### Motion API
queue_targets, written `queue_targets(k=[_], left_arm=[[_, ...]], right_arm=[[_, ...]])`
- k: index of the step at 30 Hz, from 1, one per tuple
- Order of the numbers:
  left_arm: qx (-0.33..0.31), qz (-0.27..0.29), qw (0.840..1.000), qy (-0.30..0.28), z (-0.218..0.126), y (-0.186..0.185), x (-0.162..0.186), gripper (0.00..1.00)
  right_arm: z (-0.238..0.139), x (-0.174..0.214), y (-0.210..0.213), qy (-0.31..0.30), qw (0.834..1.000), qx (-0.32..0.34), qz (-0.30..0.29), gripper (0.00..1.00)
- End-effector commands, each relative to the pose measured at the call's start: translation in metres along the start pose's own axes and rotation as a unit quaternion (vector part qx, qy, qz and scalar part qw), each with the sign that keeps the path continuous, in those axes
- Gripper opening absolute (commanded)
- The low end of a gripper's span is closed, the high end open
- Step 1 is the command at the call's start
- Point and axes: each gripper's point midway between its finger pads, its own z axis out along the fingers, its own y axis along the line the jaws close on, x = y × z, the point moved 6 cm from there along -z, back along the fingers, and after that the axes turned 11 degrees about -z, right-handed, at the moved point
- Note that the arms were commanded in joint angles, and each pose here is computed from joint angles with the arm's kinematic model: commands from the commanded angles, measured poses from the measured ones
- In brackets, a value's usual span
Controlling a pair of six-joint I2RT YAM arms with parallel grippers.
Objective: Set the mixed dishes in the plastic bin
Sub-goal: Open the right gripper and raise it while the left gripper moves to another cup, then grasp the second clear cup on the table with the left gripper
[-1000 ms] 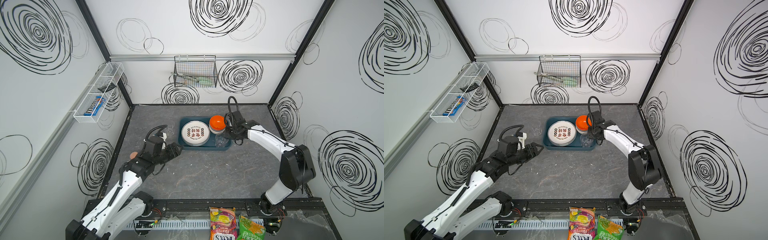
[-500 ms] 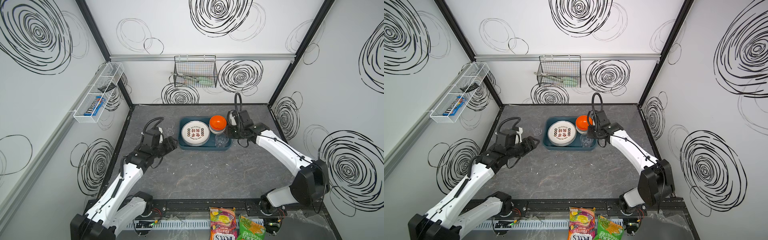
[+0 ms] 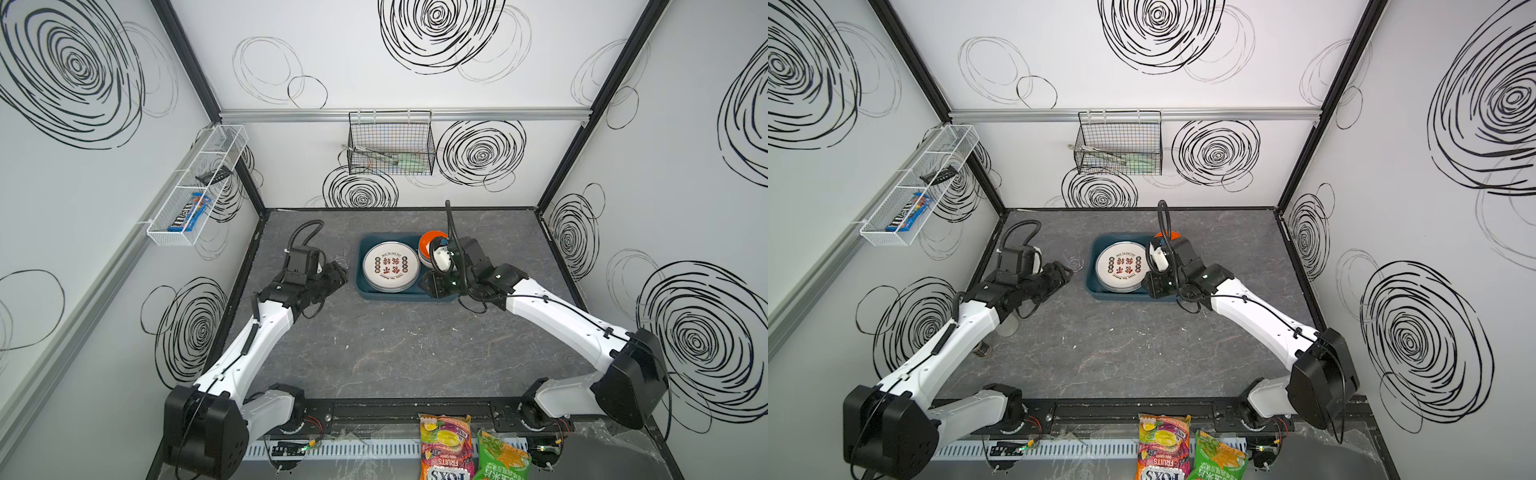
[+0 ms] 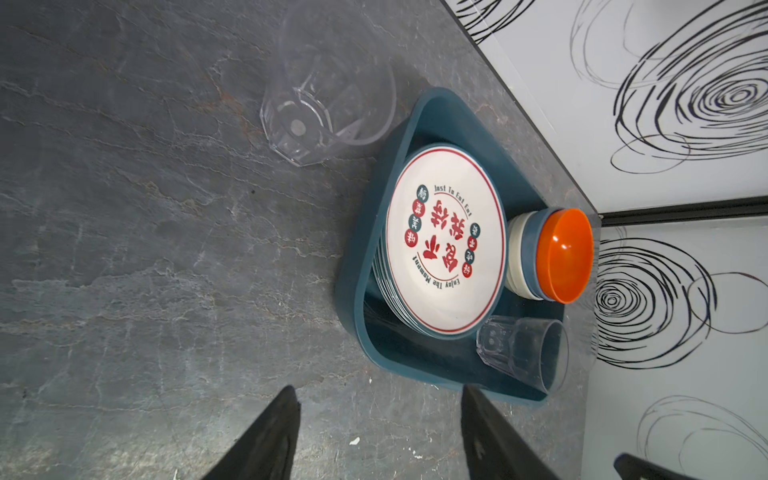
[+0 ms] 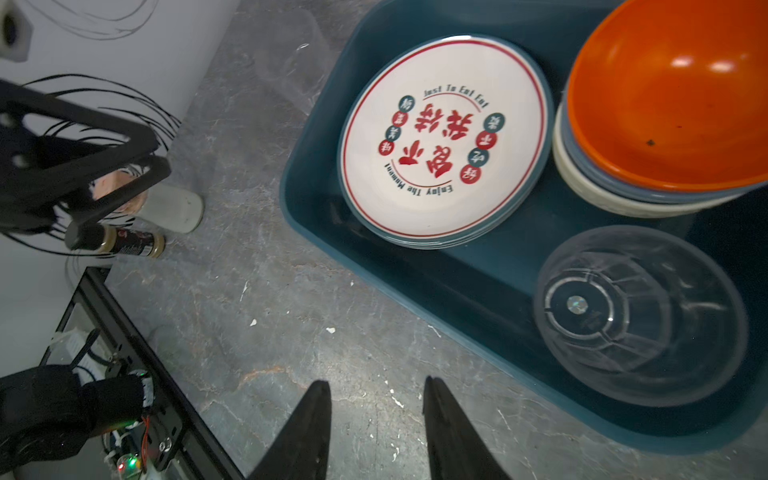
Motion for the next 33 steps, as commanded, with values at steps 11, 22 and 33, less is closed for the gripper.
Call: queue_targets(k=[11,22,33], left_arm=[[-0.032,-0.014,0.996,-0.078,0.031,-0.010,-0.058,0.63],[-0.071,-0.036,0.992,-0.099,0.070,-0.013,-0.092,0.63],[-0.127,-0.042,0.986,-0.101,0.108,-0.002,-0.105,0.64]], right_arm=[[-0.005,-0.007,0.040,-0.047,0.995,-0.063,-0.066,0.44],[-0.003,0.002,0.046,-0.040,0.994,-0.068,-0.072,0.44],[-0.005,0.006,0.044,-0.043,0.995,-0.060,-0.072,0.43]])
